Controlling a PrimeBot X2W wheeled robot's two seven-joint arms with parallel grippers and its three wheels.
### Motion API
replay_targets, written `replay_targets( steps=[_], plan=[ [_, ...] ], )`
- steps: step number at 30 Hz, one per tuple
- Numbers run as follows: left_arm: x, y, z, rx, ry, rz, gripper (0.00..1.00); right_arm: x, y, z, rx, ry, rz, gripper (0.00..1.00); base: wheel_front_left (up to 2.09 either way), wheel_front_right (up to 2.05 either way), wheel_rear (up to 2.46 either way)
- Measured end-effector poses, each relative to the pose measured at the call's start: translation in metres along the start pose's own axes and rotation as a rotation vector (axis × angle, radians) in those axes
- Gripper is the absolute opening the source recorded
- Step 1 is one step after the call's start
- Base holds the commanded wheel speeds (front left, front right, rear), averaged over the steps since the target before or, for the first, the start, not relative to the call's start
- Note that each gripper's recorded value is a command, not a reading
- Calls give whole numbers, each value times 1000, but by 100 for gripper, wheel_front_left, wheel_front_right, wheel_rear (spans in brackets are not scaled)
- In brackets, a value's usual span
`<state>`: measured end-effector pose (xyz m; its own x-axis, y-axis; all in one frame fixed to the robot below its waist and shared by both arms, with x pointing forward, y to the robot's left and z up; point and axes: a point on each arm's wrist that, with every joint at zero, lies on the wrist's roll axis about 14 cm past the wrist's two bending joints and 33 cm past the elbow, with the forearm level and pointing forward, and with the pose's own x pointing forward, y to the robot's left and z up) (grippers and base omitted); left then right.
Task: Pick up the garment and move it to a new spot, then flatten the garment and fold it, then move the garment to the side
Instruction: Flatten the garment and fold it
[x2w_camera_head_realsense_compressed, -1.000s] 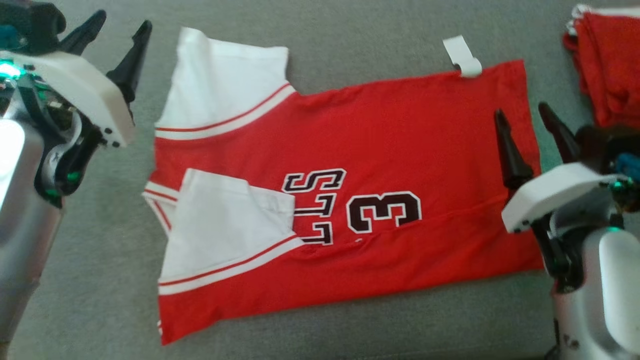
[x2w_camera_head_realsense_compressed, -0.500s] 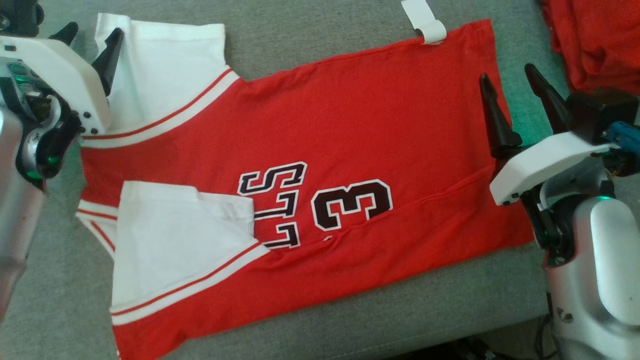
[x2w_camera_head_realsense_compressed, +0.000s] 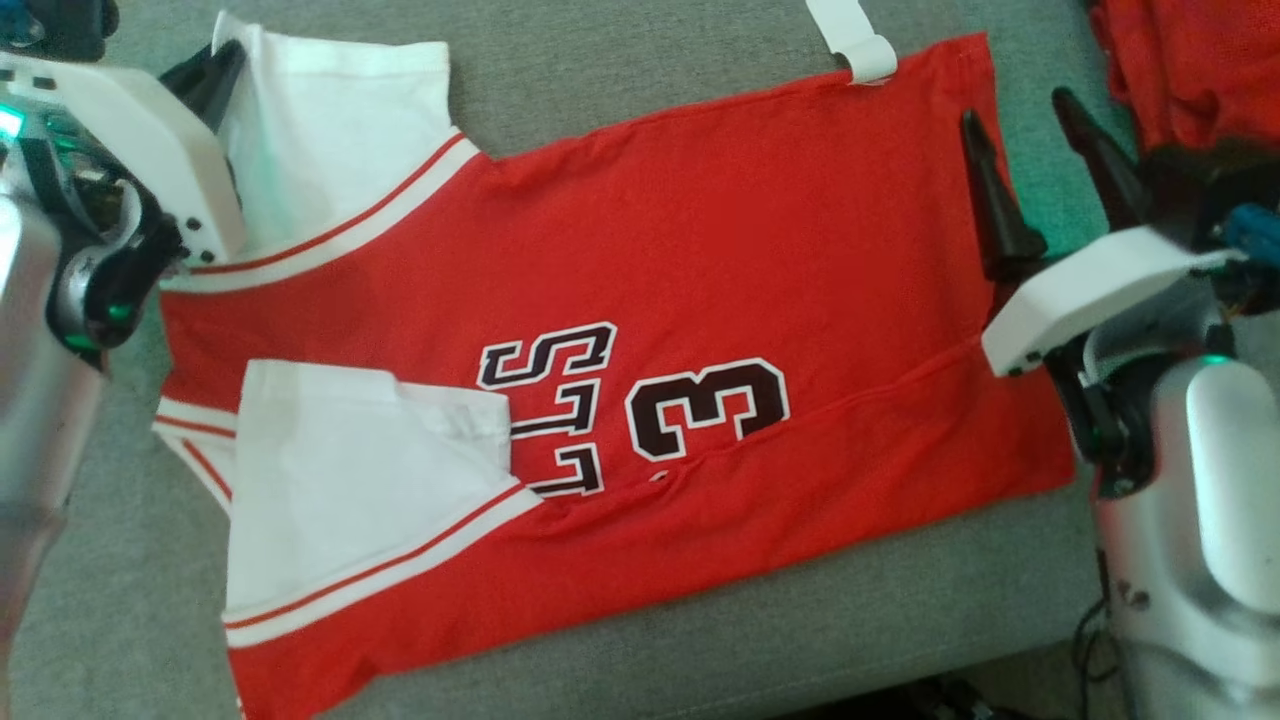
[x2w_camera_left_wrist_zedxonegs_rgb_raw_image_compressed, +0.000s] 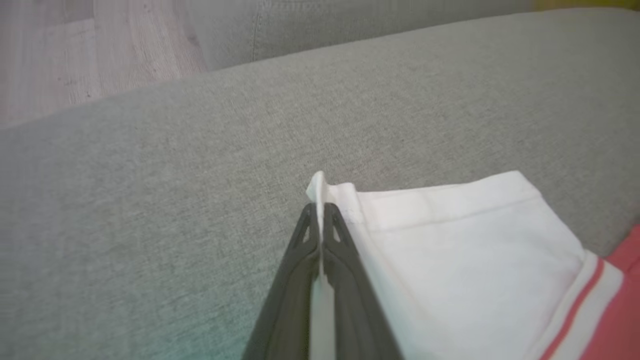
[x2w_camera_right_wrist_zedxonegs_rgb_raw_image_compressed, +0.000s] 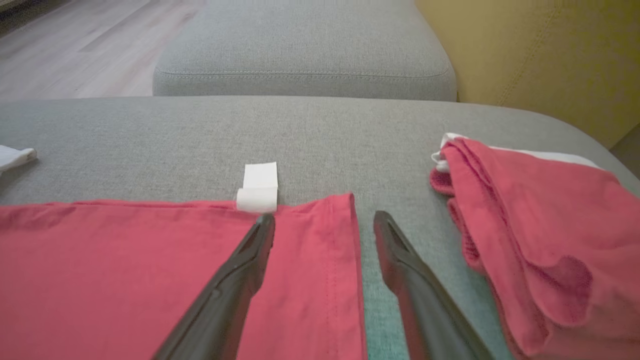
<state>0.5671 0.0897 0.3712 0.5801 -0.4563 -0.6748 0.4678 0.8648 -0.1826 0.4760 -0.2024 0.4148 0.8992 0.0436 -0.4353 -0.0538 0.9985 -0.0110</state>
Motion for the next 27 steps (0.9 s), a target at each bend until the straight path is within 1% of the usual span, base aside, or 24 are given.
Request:
replay_targets(
  steps=[3, 6, 7, 9, 13, 18, 21, 22, 23, 24, 27],
  plan=[
    [-6, 1, 13, 19, -81, 13, 0, 6, 2, 9, -19, -15, 12, 100, 0, 0, 0],
    [-18, 0, 35, 74, -201, 25, 0, 14, 1, 16, -35, -8, 18, 100, 0, 0, 0],
    [-26, -2, 48, 81, -263, 23, 0, 21, -1, 19, -51, 11, 19, 100, 0, 0, 0],
    [-34, -5, 55, 88, -306, 16, 0, 28, -5, 22, -76, 34, 12, 100, 0, 0, 0],
    [-45, -7, 57, 97, -333, 13, 0, 42, -11, 18, -118, 108, 5, 100, 0, 0, 0],
    [-53, -7, 55, 95, -343, 14, 0, 55, -7, -8, -121, 242, 25, 100, 0, 0, 0],
    [-55, -6, 52, 94, -341, 16, 0, 58, -7, -20, -123, 298, 30, 100, 0, 0, 0],
    [-55, -5, 51, 93, -340, 17, 0, 59, -8, -22, -118, 310, 31, 93, 0, 0, 0],
    [-56, -5, 50, 93, -338, 17, 0, 60, -8, -21, -110, 313, 33, 64, 0, 0, 0],
    [-56, -6, 49, 92, -337, 17, 0, 61, -7, -20, -95, 312, 36, 44, 0, 0, 0],
    [-57, -7, 45, 90, -332, 16, 0, 62, -6, -20, -75, 312, 42, 4, 0, 0, 0]
  ],
)
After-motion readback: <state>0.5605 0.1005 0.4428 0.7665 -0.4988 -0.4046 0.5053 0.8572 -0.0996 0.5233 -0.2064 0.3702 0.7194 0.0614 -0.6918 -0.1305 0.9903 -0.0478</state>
